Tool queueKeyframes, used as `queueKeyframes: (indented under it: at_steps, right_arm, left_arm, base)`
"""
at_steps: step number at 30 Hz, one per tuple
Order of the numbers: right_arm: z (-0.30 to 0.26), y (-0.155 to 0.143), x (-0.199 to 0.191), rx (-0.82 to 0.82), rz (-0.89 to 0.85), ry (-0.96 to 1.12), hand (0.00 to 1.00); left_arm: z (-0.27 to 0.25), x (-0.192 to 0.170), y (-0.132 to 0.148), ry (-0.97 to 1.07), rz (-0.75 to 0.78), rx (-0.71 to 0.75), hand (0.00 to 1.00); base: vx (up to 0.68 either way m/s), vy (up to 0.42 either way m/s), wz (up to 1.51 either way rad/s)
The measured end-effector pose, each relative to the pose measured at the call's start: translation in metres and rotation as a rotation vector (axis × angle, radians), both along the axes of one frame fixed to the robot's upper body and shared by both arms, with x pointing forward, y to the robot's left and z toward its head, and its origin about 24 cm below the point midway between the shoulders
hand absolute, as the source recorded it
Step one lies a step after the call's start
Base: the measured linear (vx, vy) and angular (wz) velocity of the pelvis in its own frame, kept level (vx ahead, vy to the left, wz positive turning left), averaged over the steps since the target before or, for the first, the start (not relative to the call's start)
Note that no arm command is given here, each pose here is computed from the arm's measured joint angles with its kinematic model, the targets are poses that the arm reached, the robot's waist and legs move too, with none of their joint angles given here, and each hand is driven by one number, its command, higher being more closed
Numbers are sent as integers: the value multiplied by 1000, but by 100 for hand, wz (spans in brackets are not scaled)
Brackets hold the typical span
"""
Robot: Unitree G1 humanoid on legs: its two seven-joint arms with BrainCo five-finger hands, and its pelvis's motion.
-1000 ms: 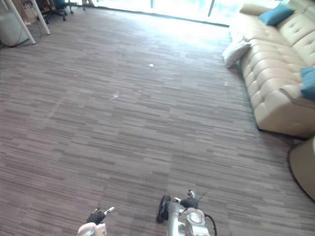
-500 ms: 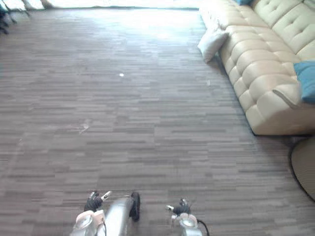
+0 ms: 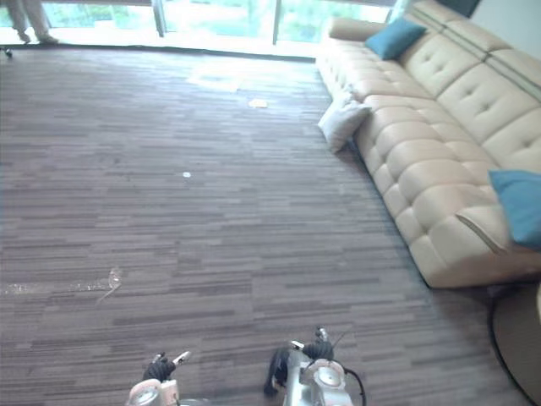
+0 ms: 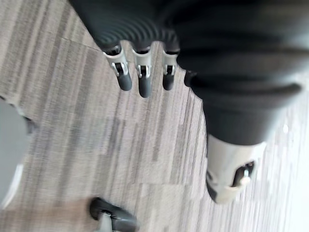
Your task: Pick up cushions and gather them together orderly.
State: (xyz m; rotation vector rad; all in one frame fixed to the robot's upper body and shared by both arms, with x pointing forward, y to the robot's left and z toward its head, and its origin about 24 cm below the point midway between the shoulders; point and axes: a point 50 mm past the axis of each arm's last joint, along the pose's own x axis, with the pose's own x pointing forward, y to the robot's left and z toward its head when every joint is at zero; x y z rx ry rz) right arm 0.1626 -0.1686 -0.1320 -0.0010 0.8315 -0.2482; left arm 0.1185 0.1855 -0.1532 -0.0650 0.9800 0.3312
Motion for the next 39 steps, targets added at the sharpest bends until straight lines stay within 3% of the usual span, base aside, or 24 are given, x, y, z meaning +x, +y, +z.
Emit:
queueKeyframes:
  at_steps: [6,10,20,24,29,39]
  right_arm:
    - [-1,-11,0,-17,8,26,0]
    - [-12,4,-11,36,1,103,0]
    - [-15,27,-10,62,54,136,0]
    - [-18,20,-24,40,47,144,0]
    - [-7,7,-9,25,4,42,0]
    - [1,-7,5,-1,-6,6,0]
  left_arm:
    - [-2,-1,-15,-3,38,-58,0]
    - [7,9,3,-65,29,-3,0]
    - [15,18,13,-145,116,-1,0]
    - [9,11,8,-83,104,-15,0]
    - [3,7,7,-25,49,-12,0]
    - [-2,-1,-14,11,2,-50,0]
  base:
    - [821,-157,2]
    - [679,-4,-29]
    - [727,279,-60]
    - [544,218,6]
    - [544,39,63]
    - [767,-220,38]
